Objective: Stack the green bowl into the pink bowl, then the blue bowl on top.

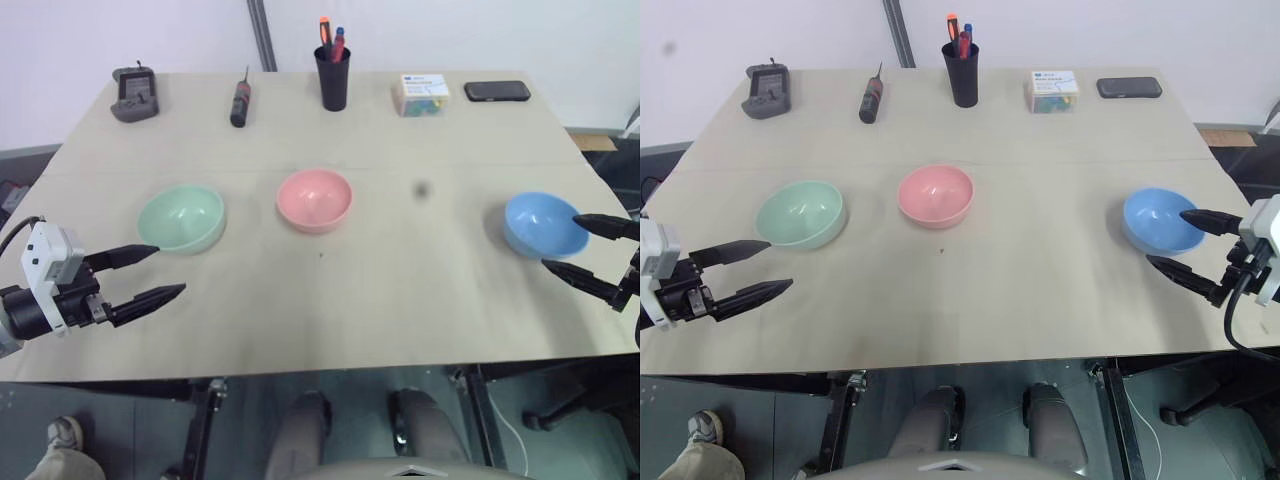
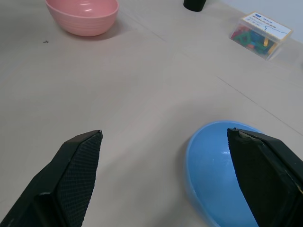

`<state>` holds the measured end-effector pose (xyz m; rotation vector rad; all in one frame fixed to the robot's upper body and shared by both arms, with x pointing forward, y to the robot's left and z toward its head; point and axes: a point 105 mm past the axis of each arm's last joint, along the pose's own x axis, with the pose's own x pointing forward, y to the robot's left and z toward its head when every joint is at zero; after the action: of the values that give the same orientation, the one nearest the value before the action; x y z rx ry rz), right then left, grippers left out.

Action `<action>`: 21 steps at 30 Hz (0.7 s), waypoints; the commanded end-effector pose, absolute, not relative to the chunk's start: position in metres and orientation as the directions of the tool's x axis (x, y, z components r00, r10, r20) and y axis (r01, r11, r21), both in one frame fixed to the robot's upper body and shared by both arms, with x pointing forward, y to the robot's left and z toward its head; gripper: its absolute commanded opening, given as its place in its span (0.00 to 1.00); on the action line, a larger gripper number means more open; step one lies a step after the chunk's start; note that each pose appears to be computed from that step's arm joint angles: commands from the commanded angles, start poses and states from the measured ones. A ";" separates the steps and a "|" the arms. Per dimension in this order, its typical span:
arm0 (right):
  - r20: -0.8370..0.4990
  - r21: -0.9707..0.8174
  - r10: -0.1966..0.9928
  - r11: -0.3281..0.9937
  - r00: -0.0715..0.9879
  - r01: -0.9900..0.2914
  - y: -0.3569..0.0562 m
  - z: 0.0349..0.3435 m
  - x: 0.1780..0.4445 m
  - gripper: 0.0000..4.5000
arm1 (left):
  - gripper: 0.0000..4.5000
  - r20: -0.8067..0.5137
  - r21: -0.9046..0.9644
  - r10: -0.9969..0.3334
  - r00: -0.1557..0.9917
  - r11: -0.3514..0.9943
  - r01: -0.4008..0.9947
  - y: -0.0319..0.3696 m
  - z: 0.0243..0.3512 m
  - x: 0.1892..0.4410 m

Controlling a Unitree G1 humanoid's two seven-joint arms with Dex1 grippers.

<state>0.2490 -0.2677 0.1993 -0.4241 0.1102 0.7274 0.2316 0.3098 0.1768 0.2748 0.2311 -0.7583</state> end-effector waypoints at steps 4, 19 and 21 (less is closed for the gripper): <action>-0.205 -0.393 0.643 0.636 0.738 -0.664 -0.260 0.207 0.260 0.99 | 1.00 -0.206 0.218 -0.696 0.688 0.653 0.725 0.280 0.201 0.241; -0.152 -0.502 0.822 0.413 0.548 -0.759 -0.126 0.185 0.321 0.99 | 1.00 -0.112 0.187 -0.790 0.603 0.579 0.794 0.226 0.188 0.237; -0.147 -0.509 0.858 0.361 0.492 -0.782 -0.099 0.180 0.328 0.99 | 1.00 -0.113 0.181 -0.788 0.605 0.582 0.793 0.224 0.182 0.234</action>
<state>0.3278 -0.1143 0.1799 -0.5068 -0.1148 1.0225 0.2377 0.2288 0.1764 0.1785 0.0515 -0.9156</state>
